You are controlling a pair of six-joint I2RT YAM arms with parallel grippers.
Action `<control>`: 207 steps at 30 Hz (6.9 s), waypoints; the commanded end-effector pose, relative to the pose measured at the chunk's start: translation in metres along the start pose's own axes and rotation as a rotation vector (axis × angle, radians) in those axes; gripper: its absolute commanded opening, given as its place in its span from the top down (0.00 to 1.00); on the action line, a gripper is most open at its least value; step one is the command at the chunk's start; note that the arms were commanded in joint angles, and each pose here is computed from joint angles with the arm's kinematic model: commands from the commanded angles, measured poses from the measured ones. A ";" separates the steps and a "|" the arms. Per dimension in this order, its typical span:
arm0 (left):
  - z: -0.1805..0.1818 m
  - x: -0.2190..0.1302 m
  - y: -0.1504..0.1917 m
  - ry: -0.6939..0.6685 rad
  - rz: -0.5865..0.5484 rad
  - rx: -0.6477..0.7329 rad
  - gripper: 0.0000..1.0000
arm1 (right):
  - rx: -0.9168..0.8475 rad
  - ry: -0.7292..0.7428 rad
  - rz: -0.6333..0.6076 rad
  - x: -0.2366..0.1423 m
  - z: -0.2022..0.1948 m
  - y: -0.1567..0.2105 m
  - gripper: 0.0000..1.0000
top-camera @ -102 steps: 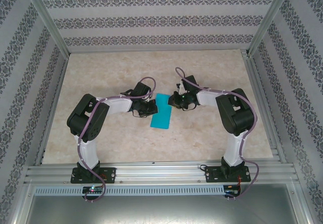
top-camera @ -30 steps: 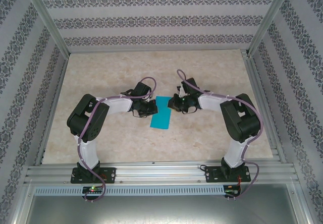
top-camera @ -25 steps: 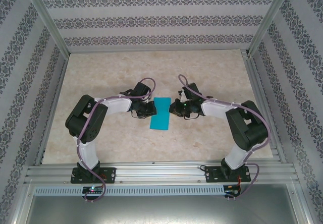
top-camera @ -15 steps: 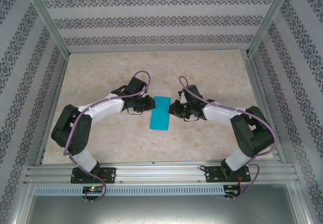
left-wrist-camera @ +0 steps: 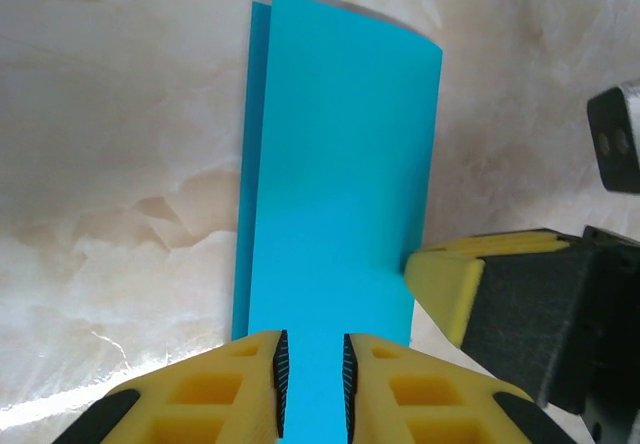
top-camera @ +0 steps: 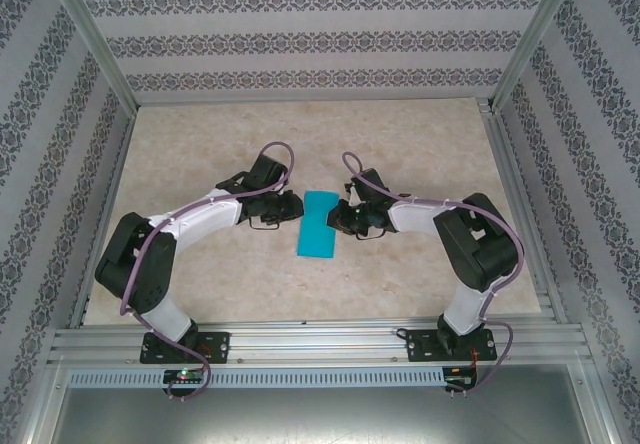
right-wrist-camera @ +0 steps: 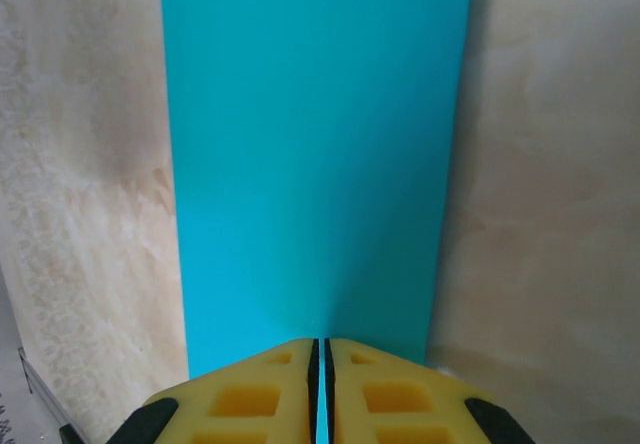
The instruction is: Fold a paper plane with a square sheet of paper (pick it up from the middle)
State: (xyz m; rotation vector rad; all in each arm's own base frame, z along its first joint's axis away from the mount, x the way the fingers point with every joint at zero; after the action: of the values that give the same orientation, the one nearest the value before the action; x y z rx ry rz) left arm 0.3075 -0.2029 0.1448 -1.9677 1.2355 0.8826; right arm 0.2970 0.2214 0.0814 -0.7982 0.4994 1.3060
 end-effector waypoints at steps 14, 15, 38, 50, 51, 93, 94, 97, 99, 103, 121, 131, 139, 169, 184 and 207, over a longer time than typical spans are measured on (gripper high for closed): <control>-0.017 0.046 -0.007 0.070 0.122 -0.030 0.76 | -0.024 0.028 0.039 0.009 -0.004 0.004 0.87; -0.017 0.049 -0.007 0.072 0.129 -0.030 0.76 | -0.025 0.028 0.037 0.009 -0.003 0.003 0.87; 0.034 0.085 0.012 -0.108 0.185 -0.072 0.86 | -0.071 0.000 -0.029 -0.022 0.027 0.012 0.85; 0.029 0.077 0.012 -0.095 0.181 -0.065 0.86 | -0.062 -0.003 -0.019 -0.016 0.023 0.028 0.85; 0.030 0.077 0.012 -0.094 0.179 -0.064 0.87 | -0.062 -0.004 -0.017 -0.016 0.024 0.028 0.85; 0.029 0.074 0.015 -0.086 0.191 -0.068 0.87 | -0.084 -0.046 0.031 -0.012 0.019 0.051 0.84; 0.028 0.074 0.014 -0.083 0.190 -0.068 0.87 | -0.080 -0.047 0.041 -0.008 0.016 0.054 0.84; 0.029 0.074 0.015 -0.086 0.189 -0.068 0.87 | -0.067 -0.017 0.067 0.001 0.006 0.063 0.84; 0.029 0.074 0.015 -0.084 0.190 -0.070 0.87 | -0.055 0.017 0.088 0.004 -0.004 0.069 0.85; 0.030 0.074 0.015 -0.088 0.190 -0.070 0.87 | -0.060 0.025 0.086 -0.001 -0.004 0.072 0.84; 0.030 0.074 0.016 -0.090 0.194 -0.067 0.87 | -0.105 -0.021 0.085 0.001 0.014 0.074 0.85; 0.030 0.073 0.015 -0.094 0.193 -0.063 0.87 | -0.094 0.000 0.090 -0.003 0.005 0.083 0.86; 0.033 0.074 0.018 -0.098 0.198 -0.064 0.87 | -0.134 -0.044 -0.085 -0.030 0.036 0.005 0.86; 0.036 0.080 0.019 -0.118 0.223 -0.059 0.87 | -0.055 -0.059 -0.050 0.002 0.010 -0.065 0.85; 0.036 0.079 0.019 -0.121 0.224 -0.059 0.87 | -0.015 -0.001 -0.021 0.023 -0.015 -0.078 0.84; 0.032 0.074 0.017 -0.121 0.220 -0.046 0.87 | 0.032 -0.061 -0.032 0.022 -0.026 -0.095 0.84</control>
State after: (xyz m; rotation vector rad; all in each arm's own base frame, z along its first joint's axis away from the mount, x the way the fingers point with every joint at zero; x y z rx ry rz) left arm 0.3247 -0.2264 0.0770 -1.9043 1.3994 1.0179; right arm 0.3945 0.2099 0.0827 -0.7472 0.4311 1.2692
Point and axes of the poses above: each hand's point on the last joint's axis, 136 mm out from that joint toward the fingers, its own x axis out along the fingers, its own z axis along the line the jaws close on, y = z × x, the point moved 7 cm from there along -x, back along the fingers, and after that the axes turned 11 degrees about -x, right-handed, at the moved point
